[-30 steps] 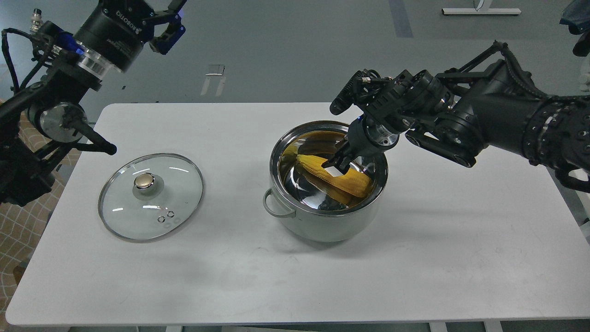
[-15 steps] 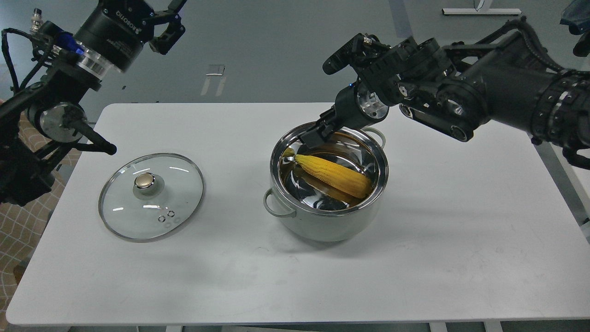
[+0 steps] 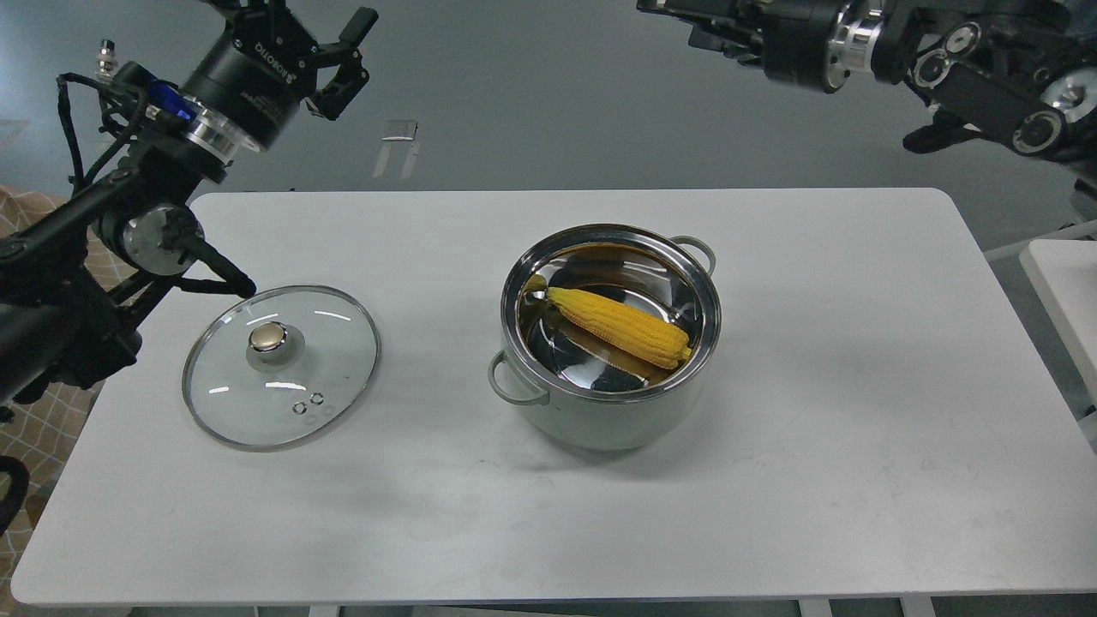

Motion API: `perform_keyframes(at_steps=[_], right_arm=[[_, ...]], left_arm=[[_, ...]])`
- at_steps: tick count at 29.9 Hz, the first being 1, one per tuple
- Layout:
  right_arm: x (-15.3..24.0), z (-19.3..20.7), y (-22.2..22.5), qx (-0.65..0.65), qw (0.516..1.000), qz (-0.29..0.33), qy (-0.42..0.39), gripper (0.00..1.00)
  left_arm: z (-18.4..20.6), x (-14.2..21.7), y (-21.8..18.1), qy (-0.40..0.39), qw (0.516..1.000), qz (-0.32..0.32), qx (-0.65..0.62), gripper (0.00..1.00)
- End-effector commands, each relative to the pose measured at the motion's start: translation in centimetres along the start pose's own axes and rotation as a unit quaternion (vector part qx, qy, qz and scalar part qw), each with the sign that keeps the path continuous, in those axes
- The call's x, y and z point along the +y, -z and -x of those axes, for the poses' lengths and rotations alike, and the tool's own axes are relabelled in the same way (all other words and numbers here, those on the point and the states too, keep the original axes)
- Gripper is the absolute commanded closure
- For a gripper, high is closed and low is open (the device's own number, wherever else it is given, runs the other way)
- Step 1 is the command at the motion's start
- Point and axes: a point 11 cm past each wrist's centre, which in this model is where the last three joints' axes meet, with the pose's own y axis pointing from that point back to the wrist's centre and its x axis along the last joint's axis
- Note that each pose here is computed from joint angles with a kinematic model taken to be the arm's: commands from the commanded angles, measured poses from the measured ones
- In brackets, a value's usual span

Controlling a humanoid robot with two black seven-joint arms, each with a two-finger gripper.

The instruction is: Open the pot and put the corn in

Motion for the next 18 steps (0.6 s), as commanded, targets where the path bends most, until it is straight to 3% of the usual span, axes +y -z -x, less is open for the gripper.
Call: perform_keyframes(at_steps=[1, 6, 18], right_arm=[[2.4, 0.4, -4.8, -0.107, 0.992, -0.007, -0.074, 0.00], [5.0, 2.3, -9.3, -0.222, 0.965, -0.020, -0.140, 0.00], [4.8, 5.8, -11.6, -0.323, 0.927, -0.043, -0.187, 0.00]], left_arm=[[-0.6, 0.3, 2.6, -0.016, 1.000, -0.016, 0.016, 0.02], [-0.7, 1.3, 6.8, -0.027, 0.997, -0.041, 0.056, 0.02], [0.7, 1.7, 10.1, -0.038, 0.994, -0.053, 0.090, 0.02]])
